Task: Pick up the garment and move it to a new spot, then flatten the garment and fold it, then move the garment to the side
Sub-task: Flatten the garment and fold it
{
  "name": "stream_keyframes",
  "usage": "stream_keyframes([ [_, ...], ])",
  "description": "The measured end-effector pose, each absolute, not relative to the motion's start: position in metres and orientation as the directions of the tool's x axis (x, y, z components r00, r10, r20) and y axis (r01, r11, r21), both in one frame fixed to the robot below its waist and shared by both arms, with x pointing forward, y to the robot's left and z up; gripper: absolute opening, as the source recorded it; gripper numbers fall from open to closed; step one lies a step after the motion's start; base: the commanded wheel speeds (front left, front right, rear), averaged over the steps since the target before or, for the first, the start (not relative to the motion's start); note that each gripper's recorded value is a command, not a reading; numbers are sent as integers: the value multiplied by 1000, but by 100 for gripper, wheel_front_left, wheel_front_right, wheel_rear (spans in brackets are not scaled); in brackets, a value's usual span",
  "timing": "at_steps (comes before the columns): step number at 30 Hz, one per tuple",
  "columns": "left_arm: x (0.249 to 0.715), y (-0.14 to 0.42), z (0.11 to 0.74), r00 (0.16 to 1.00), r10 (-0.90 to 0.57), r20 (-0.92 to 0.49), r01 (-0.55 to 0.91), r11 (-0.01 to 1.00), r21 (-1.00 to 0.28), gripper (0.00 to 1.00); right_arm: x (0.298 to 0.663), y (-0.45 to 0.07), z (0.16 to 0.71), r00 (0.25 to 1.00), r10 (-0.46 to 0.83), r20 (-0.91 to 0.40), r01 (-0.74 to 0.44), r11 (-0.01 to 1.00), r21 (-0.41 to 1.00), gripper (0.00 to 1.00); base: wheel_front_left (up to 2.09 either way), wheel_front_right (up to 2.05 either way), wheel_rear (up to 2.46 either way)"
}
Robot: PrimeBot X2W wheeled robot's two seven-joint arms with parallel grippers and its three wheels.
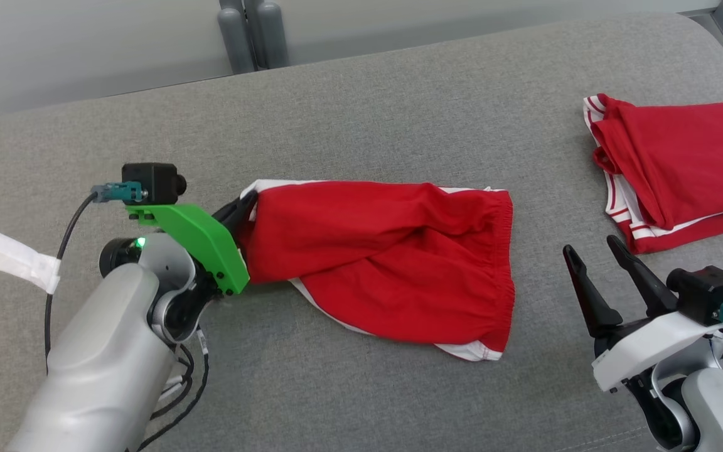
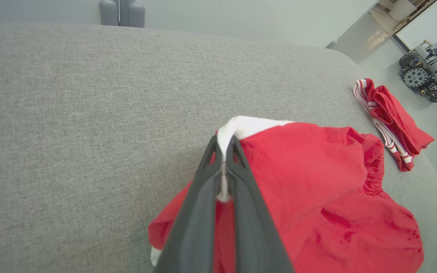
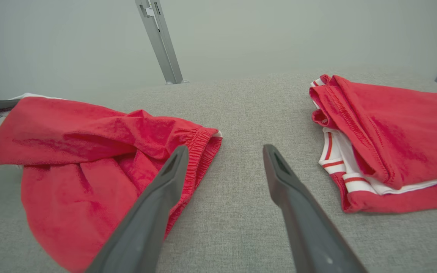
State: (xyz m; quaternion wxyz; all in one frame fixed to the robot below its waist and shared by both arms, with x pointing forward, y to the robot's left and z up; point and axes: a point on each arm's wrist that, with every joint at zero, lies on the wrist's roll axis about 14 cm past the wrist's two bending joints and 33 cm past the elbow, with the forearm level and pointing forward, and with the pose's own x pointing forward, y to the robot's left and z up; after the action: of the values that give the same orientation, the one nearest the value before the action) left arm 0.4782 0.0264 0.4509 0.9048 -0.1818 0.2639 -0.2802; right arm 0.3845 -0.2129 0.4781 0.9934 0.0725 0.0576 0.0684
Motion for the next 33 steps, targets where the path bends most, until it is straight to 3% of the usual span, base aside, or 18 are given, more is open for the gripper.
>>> stream_keyframes([
  [2, 489, 25, 456, 723, -593, -354, 430, 788, -440, 0, 386, -211, 477, 982, 151, -112, -133, 979, 153, 100, 0, 0, 0],
  [3, 492, 25, 457, 728, -589, -352, 439, 794, -420, 15, 387, -209, 477, 982, 155, -112, -137, 979, 153, 100, 0, 0, 0],
  [4, 495, 24, 457, 732, -586, -347, 445, 798, -407, 36, 389, -208, 476, 980, 160, -115, -141, 978, 153, 100, 0, 0, 0],
  [5, 499, 24, 458, 744, -577, -336, 449, 805, -389, 100, 389, -207, 475, 980, 163, -117, -144, 978, 153, 100, 0, 0, 0],
  [10, 512, 26, 467, 800, -542, -258, 456, 828, -326, 100, 392, -204, 477, 978, 173, -114, -155, 976, 152, 100, 0, 0, 0],
  [20, 485, 44, 476, 858, -500, -120, 447, 841, -305, 100, 379, -197, 472, 977, 178, -116, -155, 971, 184, 100, 0, 0, 0],
  [27, 452, 119, 498, 959, -283, -18, 272, 935, -227, 100, 362, -177, 454, 956, 235, -178, -189, 951, 244, 100, 0, 0, 0],
  [33, 410, 173, 513, 994, -95, 47, 103, 968, -229, 100, 343, -148, 424, 887, 336, -318, -229, 916, 330, 100, 0, 0, 0],
])
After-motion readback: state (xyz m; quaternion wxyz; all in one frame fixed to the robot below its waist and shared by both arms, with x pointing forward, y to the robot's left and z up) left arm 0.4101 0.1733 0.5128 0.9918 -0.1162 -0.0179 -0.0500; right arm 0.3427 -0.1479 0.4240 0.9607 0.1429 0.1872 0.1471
